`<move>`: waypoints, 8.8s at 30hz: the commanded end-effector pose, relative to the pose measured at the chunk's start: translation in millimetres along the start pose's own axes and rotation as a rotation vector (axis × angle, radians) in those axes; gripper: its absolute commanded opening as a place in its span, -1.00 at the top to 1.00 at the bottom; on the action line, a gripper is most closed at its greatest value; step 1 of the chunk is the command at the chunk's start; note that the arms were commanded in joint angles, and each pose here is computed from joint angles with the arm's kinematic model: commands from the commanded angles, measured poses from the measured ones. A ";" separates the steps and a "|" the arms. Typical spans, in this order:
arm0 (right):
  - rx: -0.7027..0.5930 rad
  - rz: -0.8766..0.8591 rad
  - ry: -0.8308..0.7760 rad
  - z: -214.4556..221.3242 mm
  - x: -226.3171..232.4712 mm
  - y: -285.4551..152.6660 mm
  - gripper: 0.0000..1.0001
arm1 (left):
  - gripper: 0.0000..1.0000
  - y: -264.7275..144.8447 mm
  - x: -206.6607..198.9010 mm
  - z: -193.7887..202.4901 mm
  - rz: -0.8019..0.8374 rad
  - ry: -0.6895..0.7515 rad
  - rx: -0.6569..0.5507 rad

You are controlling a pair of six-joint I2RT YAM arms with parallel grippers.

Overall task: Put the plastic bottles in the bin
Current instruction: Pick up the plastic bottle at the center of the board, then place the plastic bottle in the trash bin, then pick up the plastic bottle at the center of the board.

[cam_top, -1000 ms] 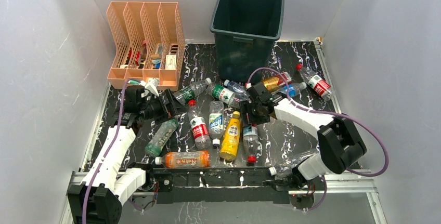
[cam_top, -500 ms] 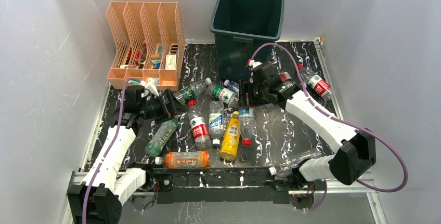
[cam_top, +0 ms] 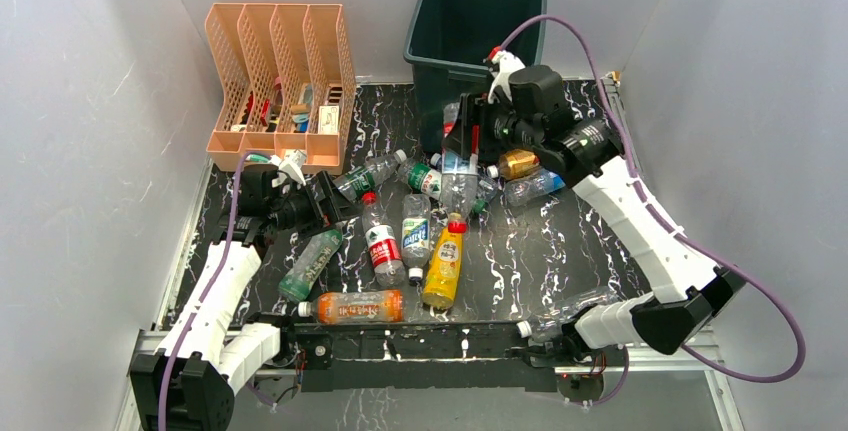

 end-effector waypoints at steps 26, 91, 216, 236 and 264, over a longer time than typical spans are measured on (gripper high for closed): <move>-0.856 0.006 -0.006 -171.1 27.6 -62.8 0.01 | -0.96 -2.9 -6.3 0.8 0.034 -0.008 0.024; -0.049 0.080 0.283 69.8 -117.5 31.1 -0.96 | -0.96 4.1 -15.0 -12.7 0.085 -0.015 0.019; 0.527 0.181 0.124 192.6 -9.3 100.6 0.20 | -0.96 63.3 16.4 -25.5 0.022 -0.036 0.167; 0.339 0.033 0.066 153.7 8.3 89.0 0.23 | -0.96 64.7 18.5 -23.7 0.021 -0.042 0.166; -0.056 -0.293 -0.109 21.0 74.5 40.3 0.25 | -0.96 48.2 5.8 -26.8 0.022 -0.008 0.124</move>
Point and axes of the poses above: each gripper's point midway between its finger pads, its own y axis out along the fingers, its own x axis along the line the jaws close on, z = x × y, the point moved 9 cm from there along -y, back along the fingers, and after that the axes turned 3 degrees about -y, right-handed, at the moved point
